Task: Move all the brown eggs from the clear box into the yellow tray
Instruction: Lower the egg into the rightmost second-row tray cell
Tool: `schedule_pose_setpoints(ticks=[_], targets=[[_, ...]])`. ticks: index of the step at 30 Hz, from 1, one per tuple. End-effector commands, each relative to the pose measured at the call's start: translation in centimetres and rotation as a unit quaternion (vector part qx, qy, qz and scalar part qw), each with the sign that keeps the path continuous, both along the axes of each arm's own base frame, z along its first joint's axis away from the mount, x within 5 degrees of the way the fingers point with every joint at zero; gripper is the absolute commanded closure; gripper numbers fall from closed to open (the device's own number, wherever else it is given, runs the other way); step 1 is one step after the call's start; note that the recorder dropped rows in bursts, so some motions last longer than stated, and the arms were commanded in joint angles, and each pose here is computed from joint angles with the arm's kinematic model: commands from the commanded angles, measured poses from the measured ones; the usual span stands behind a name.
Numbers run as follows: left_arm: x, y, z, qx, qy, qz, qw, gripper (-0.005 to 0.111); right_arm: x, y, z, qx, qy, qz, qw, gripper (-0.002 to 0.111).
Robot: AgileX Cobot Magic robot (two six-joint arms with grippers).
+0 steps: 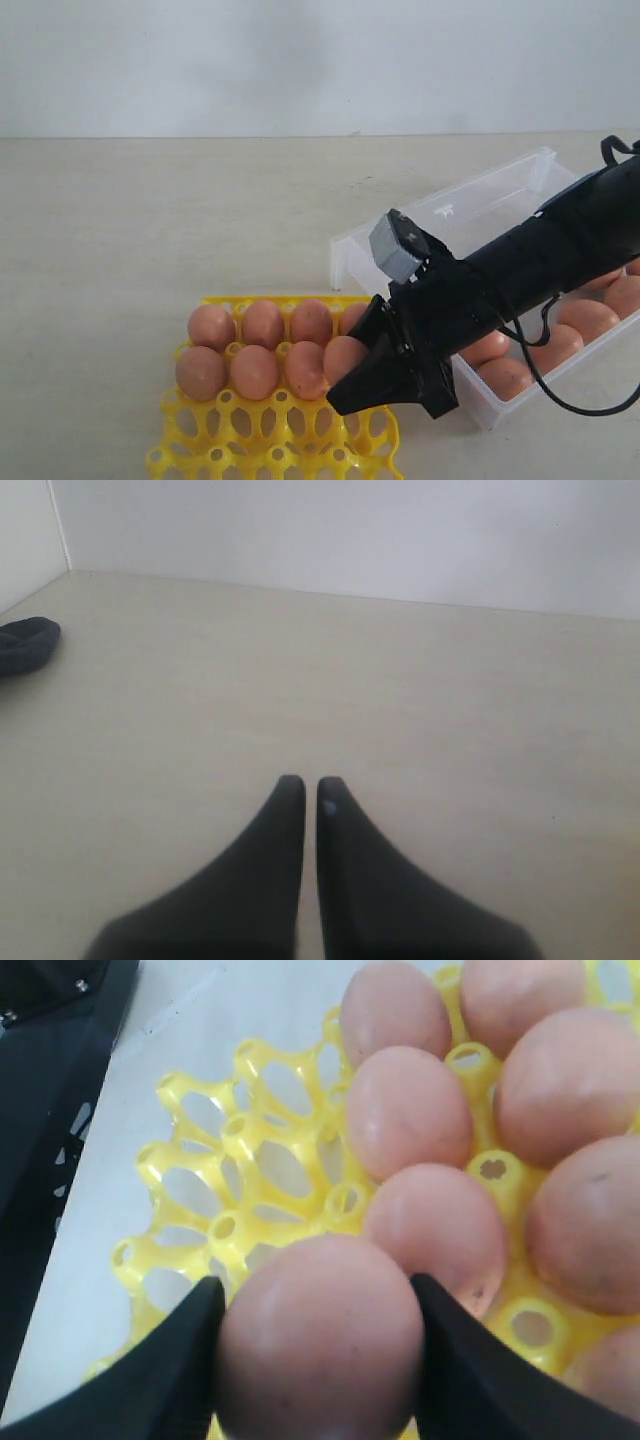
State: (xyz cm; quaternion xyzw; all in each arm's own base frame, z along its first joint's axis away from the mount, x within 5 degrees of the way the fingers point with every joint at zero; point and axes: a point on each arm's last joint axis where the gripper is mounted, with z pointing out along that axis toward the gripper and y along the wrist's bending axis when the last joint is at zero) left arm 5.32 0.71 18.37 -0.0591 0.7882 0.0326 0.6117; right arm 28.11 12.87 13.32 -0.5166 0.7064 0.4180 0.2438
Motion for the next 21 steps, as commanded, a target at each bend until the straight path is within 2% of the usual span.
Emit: schedule_pose_setpoints(ticks=[1,6,10,12,17,21], targets=[[0.0,0.0,-0.1,0.002,-0.001,-0.002,1.0,0.103,-0.1,0.0,1.9,0.003,-0.043,0.0,0.999,0.109],[0.0,0.0,-0.1,0.002,-0.001,-0.002,1.0,0.103,-0.1,-0.3,1.5,-0.03,-0.058,0.011,0.998,0.109],[0.0,0.0,-0.1,0.002,-0.001,-0.002,1.0,0.103,0.6,-0.7,1.0,-0.064,-0.077,-0.019,0.995,0.106],[0.0,0.0,-0.1,0.002,-0.001,-0.002,1.0,0.103,0.8,-0.8,0.9,-0.074,-0.077,-0.032,0.994,0.099],[0.0,0.0,-0.1,0.002,-0.001,-0.002,1.0,0.103,0.9,-0.7,1.0,-0.067,-0.072,-0.047,0.994,0.073],[0.0,0.0,-0.1,0.002,-0.001,-0.002,1.0,0.103,0.9,-0.6,1.2,-0.057,-0.067,-0.048,0.995,0.072]])
